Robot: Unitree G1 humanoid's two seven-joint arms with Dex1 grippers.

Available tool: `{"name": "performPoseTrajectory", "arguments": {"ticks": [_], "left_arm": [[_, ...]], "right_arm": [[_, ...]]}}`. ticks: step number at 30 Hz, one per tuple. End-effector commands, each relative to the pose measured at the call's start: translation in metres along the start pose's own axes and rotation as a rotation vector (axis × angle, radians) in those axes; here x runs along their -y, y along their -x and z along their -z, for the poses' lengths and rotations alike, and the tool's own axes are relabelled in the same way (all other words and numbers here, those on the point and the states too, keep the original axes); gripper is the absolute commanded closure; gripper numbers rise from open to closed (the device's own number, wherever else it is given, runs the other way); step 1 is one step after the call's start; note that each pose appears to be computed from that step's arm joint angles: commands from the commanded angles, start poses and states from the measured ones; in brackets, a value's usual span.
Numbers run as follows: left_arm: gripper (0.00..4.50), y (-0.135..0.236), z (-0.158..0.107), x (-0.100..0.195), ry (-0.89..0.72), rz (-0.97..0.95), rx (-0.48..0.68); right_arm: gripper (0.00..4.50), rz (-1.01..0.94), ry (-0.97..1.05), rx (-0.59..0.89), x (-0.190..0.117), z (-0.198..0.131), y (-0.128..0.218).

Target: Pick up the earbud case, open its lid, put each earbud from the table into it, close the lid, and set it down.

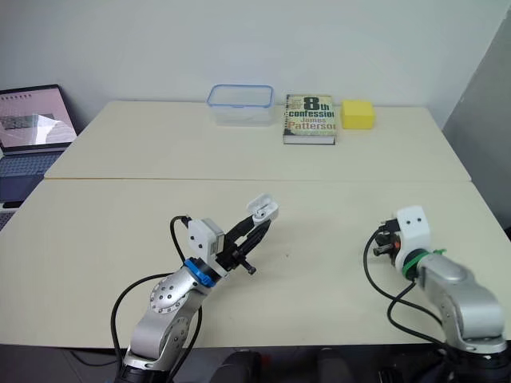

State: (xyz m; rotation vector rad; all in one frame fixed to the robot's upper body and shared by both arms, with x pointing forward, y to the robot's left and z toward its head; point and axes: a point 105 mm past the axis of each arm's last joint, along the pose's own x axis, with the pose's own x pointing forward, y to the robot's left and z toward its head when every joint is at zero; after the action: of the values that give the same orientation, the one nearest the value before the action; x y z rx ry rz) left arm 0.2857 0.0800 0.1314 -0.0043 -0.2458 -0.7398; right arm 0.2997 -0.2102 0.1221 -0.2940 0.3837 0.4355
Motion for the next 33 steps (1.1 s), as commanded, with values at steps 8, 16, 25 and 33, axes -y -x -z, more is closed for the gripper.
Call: {"name": "performPoseTrajectory", "arguments": {"ticks": [8,16,25,33], "left_arm": [[3.76,0.010,-0.014,0.008,-0.026,0.013,0.017],[3.76,0.016,-0.014,0.010,-0.026,0.013,-0.004],[3.76,0.015,-0.015,0.008,-0.032,0.019,-0.011],[3.76,0.015,-0.014,0.008,-0.035,0.018,-0.014]], "right_arm": [[4.12,-0.692,0.740,-0.290,-0.003,0.034,0.055],[4.12,-0.804,0.829,-0.389,0.009,0.056,0.057],[4.12,-0.871,0.832,-0.401,-0.001,0.065,0.048],[2.04,-0.875,0.854,-0.391,-0.002,0.061,0.040]]}}
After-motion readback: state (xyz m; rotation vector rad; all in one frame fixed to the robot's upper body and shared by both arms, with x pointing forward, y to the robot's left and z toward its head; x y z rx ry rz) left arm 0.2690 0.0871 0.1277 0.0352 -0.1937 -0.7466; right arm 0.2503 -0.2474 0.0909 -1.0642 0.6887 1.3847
